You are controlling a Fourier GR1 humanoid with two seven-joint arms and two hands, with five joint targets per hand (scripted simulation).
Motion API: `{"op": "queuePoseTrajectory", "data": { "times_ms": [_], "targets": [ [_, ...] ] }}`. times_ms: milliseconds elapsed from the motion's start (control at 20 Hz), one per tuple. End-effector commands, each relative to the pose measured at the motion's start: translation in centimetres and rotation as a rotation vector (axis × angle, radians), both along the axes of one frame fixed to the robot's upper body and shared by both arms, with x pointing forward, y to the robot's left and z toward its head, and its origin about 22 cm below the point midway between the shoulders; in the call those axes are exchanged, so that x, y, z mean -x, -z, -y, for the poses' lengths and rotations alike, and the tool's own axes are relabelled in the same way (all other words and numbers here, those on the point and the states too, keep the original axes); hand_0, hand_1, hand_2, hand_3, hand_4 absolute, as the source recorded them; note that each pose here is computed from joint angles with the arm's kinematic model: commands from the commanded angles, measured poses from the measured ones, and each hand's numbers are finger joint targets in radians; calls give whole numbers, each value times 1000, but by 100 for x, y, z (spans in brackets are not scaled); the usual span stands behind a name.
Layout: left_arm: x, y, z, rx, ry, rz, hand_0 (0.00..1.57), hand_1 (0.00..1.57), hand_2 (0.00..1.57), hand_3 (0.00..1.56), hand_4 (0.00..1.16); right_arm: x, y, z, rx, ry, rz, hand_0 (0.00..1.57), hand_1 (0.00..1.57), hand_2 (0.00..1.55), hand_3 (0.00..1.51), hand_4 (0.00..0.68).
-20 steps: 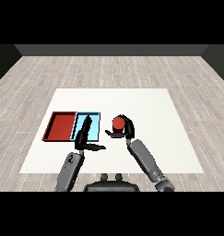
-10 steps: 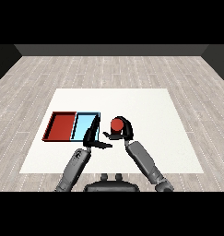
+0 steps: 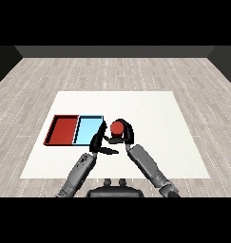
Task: Pick the red can and put it in the red box
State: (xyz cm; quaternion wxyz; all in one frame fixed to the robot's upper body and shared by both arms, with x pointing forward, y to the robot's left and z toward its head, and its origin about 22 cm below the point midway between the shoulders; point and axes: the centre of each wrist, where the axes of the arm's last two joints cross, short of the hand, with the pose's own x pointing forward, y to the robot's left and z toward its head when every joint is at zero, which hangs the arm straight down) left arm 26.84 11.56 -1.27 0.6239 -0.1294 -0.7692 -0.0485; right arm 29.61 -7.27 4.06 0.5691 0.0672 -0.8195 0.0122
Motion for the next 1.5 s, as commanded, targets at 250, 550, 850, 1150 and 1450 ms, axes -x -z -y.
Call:
{"op": "queuePoseTrajectory", "data": {
  "times_ms": [250, 550, 850, 1150, 1450],
  "targets": [
    [-203, 104, 87, 26, 40, -26, 0, 0, 0, 0, 0, 124, -87, -110, -3, -28, -5, 1452, 1452, 1438, 1378, 626],
    [-102, -59, 221, 31, 50, -12, 0, 0, 0, 0, 0, 63, 24, -139, -19, -64, -17, 1482, 1482, 1438, 1374, 620],
    [-98, 88, 301, 48, 42, -7, 0, 0, 0, 0, 0, 103, 57, -361, -24, -72, 2, 1487, 1487, 1451, 1375, 617],
    [-133, 132, 295, -1, 26, 17, 0, 0, 0, 0, 291, 239, 244, -279, -4, -99, 13, 1486, 1486, 1455, 1372, 642],
    [-208, 6, 256, -11, -199, -77, 1571, 1571, 1564, 1486, 988, 32, 118, -312, -9, -82, -2, 1479, 1479, 1455, 1367, 632]
  ]
}}
